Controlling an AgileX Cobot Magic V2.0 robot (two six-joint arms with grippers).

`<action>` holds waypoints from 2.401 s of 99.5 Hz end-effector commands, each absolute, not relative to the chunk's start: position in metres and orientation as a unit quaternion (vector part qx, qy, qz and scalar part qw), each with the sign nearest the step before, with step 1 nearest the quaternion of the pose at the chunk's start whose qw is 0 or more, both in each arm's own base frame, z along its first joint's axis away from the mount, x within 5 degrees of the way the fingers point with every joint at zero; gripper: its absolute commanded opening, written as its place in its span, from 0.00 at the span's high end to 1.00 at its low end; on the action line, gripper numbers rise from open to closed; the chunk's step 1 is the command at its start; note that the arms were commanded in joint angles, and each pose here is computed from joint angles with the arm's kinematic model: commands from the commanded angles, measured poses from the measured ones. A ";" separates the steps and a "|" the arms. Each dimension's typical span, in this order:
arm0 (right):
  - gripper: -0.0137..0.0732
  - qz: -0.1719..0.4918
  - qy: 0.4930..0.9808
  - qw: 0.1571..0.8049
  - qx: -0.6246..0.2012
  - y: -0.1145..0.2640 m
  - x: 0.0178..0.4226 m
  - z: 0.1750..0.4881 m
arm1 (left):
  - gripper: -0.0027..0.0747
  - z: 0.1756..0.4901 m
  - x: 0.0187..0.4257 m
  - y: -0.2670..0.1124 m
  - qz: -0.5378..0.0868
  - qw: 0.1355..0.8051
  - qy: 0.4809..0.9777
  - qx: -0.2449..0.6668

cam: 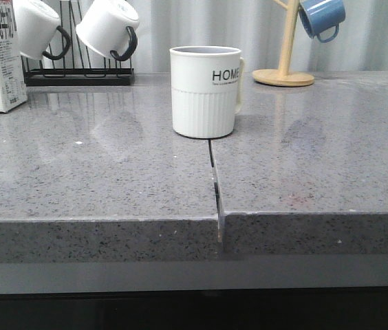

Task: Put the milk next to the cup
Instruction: 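Open the right gripper and withdraw it from the mug, then reach the left gripper to the Pascual milk carton and grasp it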

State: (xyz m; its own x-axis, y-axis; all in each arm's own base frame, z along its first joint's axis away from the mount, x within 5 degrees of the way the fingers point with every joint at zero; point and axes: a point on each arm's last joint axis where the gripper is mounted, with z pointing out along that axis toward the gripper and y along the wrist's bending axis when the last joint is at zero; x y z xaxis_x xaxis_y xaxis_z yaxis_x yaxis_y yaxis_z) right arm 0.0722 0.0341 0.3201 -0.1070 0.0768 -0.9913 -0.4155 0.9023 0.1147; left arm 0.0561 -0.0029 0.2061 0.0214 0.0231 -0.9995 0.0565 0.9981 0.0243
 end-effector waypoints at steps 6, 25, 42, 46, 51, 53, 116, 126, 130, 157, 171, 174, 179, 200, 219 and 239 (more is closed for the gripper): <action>0.92 0.186 0.696 0.683 -0.119 0.023 0.049 0.321 | 0.99 0.203 0.055 -0.004 -0.019 0.741 0.671 0.026; 0.92 0.189 0.689 0.689 -0.121 0.012 0.023 0.305 | 0.99 0.203 0.055 -0.004 -0.019 0.741 0.671 0.026; 0.92 0.191 0.682 0.696 -0.120 0.009 0.014 0.298 | 0.99 0.203 0.055 -0.004 -0.019 0.741 0.671 0.026; 0.92 0.191 0.684 0.694 -0.121 0.009 0.015 0.297 | 0.99 0.203 0.055 -0.004 -0.019 0.742 0.670 0.026; 0.92 0.191 0.684 0.694 -0.121 0.009 0.015 0.297 | 0.99 0.204 0.055 -0.004 -0.020 0.744 0.668 0.026; 0.92 0.191 0.684 0.694 -0.121 0.009 0.015 0.297 | 0.99 0.204 0.055 -0.004 -0.020 0.746 0.666 0.026; 0.92 0.191 0.684 0.694 -0.121 0.009 0.015 0.297 | 0.93 0.305 0.071 0.002 0.040 0.668 0.742 0.041; 0.92 0.191 0.684 0.694 -0.121 0.009 0.015 0.297 | 0.67 0.313 0.086 0.000 0.039 0.658 0.751 0.044; 0.92 0.191 0.684 0.694 -0.121 0.009 0.015 0.297 | 0.54 0.316 0.093 -0.001 0.037 0.657 0.751 0.047; 0.92 0.191 0.684 0.694 -0.121 0.009 0.015 0.297 | 0.10 0.320 0.138 -0.009 0.009 0.682 0.729 0.056; 0.92 0.191 0.684 0.694 -0.121 0.009 0.015 0.297 | 0.15 0.317 0.159 -0.012 -0.005 0.695 0.717 0.058; 0.92 0.191 0.684 0.694 -0.121 0.009 0.015 0.297 | 0.15 0.316 0.164 -0.013 -0.008 0.700 0.711 0.059; 0.92 0.191 0.684 0.694 -0.121 0.009 0.015 0.297 | 0.15 0.316 0.171 -0.014 -0.011 0.706 0.705 0.061; 0.92 0.191 0.684 0.694 -0.121 0.009 0.015 0.297 | 0.15 0.323 0.204 -0.015 -0.025 0.693 0.719 0.040; 0.92 0.191 0.684 0.694 -0.121 0.009 0.015 0.297 | 0.16 0.329 0.236 -0.017 -0.026 0.683 0.729 0.039; 0.92 0.191 0.684 0.694 -0.121 0.009 0.015 0.297 | 0.17 0.325 0.269 -0.019 -0.029 0.670 0.741 0.035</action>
